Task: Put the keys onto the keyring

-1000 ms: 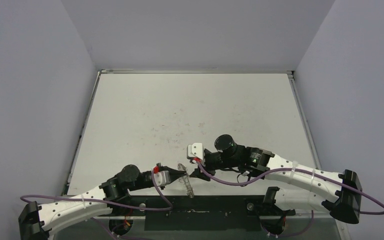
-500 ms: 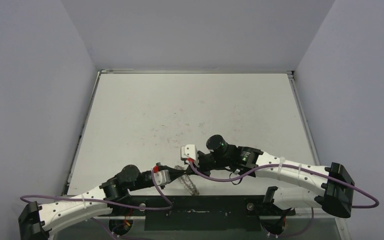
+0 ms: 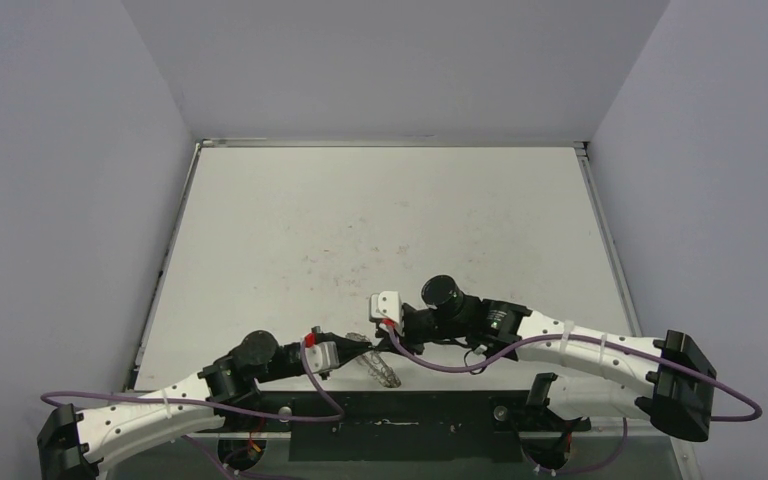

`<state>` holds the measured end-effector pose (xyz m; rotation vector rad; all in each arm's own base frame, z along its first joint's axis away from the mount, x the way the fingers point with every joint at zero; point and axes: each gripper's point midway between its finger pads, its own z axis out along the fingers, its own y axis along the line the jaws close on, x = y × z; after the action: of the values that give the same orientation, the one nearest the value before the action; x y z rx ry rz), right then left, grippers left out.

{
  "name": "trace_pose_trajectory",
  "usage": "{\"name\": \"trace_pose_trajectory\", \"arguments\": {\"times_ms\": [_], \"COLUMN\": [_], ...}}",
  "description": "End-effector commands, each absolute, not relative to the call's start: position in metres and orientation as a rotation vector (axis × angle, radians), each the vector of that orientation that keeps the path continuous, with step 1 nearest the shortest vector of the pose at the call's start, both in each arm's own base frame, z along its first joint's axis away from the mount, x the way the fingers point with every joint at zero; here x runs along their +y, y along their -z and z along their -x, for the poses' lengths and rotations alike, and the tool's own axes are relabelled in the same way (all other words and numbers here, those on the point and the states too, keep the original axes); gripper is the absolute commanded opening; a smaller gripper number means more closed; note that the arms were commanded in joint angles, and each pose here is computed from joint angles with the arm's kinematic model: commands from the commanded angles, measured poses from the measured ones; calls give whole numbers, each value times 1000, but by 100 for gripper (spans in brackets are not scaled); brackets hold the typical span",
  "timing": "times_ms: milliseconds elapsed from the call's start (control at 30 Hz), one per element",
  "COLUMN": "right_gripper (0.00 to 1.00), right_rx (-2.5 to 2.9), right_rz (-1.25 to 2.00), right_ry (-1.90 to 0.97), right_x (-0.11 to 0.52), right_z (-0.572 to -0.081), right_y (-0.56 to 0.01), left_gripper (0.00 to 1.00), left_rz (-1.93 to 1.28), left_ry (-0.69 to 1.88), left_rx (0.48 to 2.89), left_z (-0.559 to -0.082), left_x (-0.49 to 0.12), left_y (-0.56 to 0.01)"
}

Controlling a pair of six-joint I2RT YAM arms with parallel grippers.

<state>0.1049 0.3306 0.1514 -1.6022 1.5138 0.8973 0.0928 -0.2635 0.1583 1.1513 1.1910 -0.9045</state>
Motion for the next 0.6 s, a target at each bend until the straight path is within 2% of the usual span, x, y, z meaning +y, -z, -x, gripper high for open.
{"name": "trace_pose_trajectory", "arguments": {"times_ms": [0, 67, 200, 567], "right_gripper": [20, 12, 11, 29], "right_rx": [1404, 1376, 1369, 1363], "right_rz": [1527, 1512, 1517, 1546], "right_ry": [-922, -936, -954, -1006], "right_x": [337, 339, 341, 344], "right_z": [-111, -111, -109, -101], "right_y": [-170, -174, -174, -178], "left_gripper": [0, 0, 0, 0], "left_rz": [-1087, -1085, -1082, -1080], "left_ry": [955, 956, 960, 953], "left_rx": [1071, 1069, 1068, 1075], "left_z": [-88, -88, -88, -89], "left_x": [-267, -267, -267, -267], "left_y": [-193, -194, -195, -194]}}
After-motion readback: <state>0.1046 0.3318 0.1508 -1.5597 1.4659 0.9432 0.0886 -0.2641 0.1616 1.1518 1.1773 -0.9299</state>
